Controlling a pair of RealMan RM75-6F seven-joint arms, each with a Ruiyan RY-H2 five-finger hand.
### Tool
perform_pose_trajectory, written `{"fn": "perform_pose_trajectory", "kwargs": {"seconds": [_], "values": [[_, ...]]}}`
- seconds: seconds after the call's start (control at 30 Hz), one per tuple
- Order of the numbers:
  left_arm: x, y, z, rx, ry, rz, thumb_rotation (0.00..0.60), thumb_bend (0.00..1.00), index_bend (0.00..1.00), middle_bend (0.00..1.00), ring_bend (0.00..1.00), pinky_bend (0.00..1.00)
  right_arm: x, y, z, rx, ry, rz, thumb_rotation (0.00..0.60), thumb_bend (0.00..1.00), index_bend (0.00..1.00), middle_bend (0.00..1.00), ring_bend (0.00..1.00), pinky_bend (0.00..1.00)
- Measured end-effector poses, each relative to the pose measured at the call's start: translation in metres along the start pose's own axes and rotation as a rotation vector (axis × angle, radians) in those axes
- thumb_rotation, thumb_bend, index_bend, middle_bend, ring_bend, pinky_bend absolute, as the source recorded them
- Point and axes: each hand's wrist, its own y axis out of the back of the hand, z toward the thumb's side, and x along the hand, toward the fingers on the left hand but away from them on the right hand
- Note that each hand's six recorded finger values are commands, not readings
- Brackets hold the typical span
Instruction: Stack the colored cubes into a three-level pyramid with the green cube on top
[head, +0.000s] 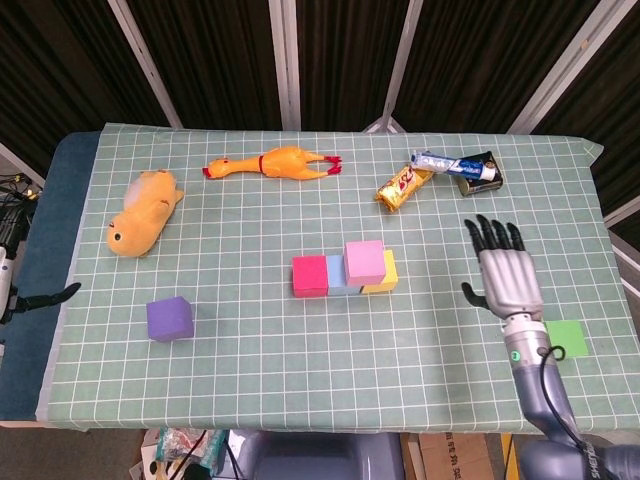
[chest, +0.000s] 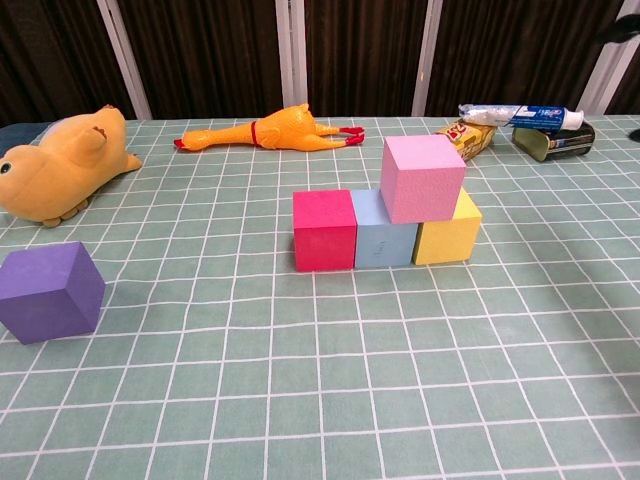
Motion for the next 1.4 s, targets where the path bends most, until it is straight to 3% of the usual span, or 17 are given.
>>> {"fn": "perform_pose_trajectory", "kwargs": {"seconds": [0.27, 0.47, 0.97, 1.17, 1.4], "values": [[-0.001, -0.011, 0.004, 0.031, -0.015, 0.006, 0.600, 0.07, 0.00, 0.04, 0.02, 0.07, 0.050, -0.010, -0.083, -0.060, -0.108, -0.071, 0.600, 0.35, 0.00, 0.00, 0.00, 0.00], [-0.009, -0.021, 0.003, 0.083, -0.026, -0.014, 0.600, 0.04, 0.00, 0.04, 0.02, 0.07, 0.070, -0.012, -0.117, -0.061, -0.133, -0.127, 0.600, 0.35, 0.00, 0.00, 0.00, 0.00], [-0.041, -0.061, 0.002, 0.173, -0.021, -0.140, 0.600, 0.04, 0.00, 0.07, 0.02, 0.07, 0.068, -0.007, -0.119, -0.140, -0.097, -0.141, 0.600, 0.34, 0.00, 0.00, 0.00, 0.00], [-0.046, -0.068, 0.007, 0.199, -0.027, -0.150, 0.600, 0.04, 0.00, 0.08, 0.02, 0.07, 0.069, -0.003, -0.121, -0.173, -0.097, -0.143, 0.600, 0.34, 0.00, 0.00, 0.00, 0.00], [-0.049, -0.082, 0.007, 0.251, -0.016, -0.175, 0.600, 0.04, 0.00, 0.17, 0.03, 0.09, 0.071, -0.001, -0.120, -0.197, -0.080, -0.147, 0.600, 0.35, 0.00, 0.00, 0.00, 0.00]]}}
